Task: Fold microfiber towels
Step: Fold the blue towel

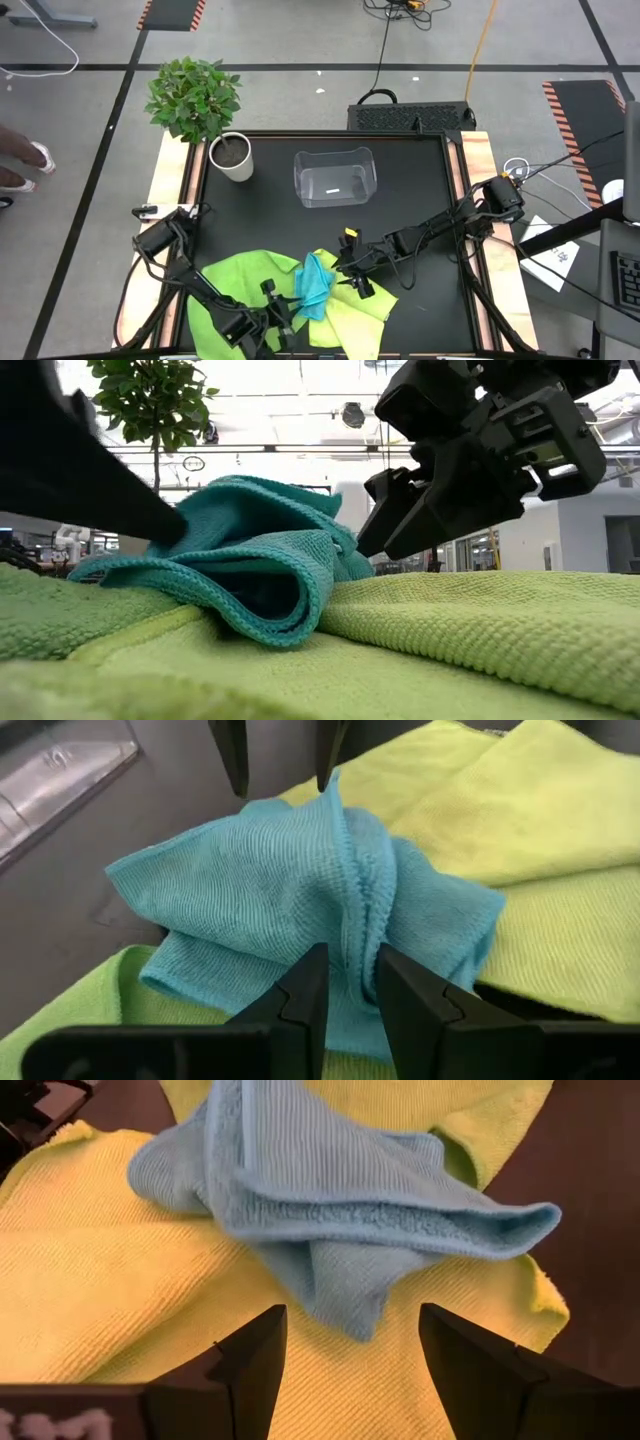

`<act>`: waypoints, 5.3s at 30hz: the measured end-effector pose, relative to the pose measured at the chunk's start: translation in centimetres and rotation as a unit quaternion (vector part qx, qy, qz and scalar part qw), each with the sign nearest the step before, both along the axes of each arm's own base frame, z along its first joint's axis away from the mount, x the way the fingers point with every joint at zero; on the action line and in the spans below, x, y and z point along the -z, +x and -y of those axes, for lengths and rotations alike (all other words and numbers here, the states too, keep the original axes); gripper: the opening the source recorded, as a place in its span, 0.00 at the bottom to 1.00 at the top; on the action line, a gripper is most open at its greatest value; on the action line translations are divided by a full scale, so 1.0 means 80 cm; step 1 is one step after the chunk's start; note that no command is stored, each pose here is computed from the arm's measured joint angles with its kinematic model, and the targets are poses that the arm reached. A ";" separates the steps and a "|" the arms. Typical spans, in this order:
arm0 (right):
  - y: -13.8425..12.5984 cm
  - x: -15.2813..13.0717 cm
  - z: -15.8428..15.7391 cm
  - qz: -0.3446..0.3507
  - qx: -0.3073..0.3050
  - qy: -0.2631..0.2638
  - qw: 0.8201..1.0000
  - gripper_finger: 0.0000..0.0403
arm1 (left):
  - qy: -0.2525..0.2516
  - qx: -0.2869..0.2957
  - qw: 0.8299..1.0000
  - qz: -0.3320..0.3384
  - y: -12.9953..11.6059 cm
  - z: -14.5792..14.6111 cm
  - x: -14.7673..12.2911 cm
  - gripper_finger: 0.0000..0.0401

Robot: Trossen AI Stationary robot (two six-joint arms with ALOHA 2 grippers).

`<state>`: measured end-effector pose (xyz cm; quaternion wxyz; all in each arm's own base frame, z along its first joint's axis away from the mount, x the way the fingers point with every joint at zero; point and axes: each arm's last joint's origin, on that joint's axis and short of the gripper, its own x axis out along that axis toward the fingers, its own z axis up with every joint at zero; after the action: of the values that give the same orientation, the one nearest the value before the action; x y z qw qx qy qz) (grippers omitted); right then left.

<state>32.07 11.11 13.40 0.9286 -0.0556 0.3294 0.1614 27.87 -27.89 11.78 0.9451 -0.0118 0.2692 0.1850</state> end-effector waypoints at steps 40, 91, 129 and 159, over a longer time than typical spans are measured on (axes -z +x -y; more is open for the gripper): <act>0.023 0.026 0.057 -0.016 0.013 0.041 0.999 0.01 | -0.006 0.005 1.000 0.010 -0.039 0.024 0.003 0.00; 0.015 0.032 0.048 -0.050 -0.001 0.046 0.998 0.01 | -0.042 -0.122 0.992 0.002 -0.015 -0.022 0.021 0.09; -0.015 -0.037 -0.010 0.026 -0.050 -0.003 0.998 0.43 | -0.009 -0.102 0.995 0.003 -0.026 -0.003 -0.003 0.09; -0.004 -0.003 -0.080 0.111 -0.033 0.120 0.986 0.43 | 0.037 -0.084 0.995 -0.026 -0.032 -0.006 -0.001 0.09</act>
<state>31.72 17.53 13.67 0.9535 0.0279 0.2006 0.2231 25.31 -27.45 11.89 0.9187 0.0049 0.2844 0.2741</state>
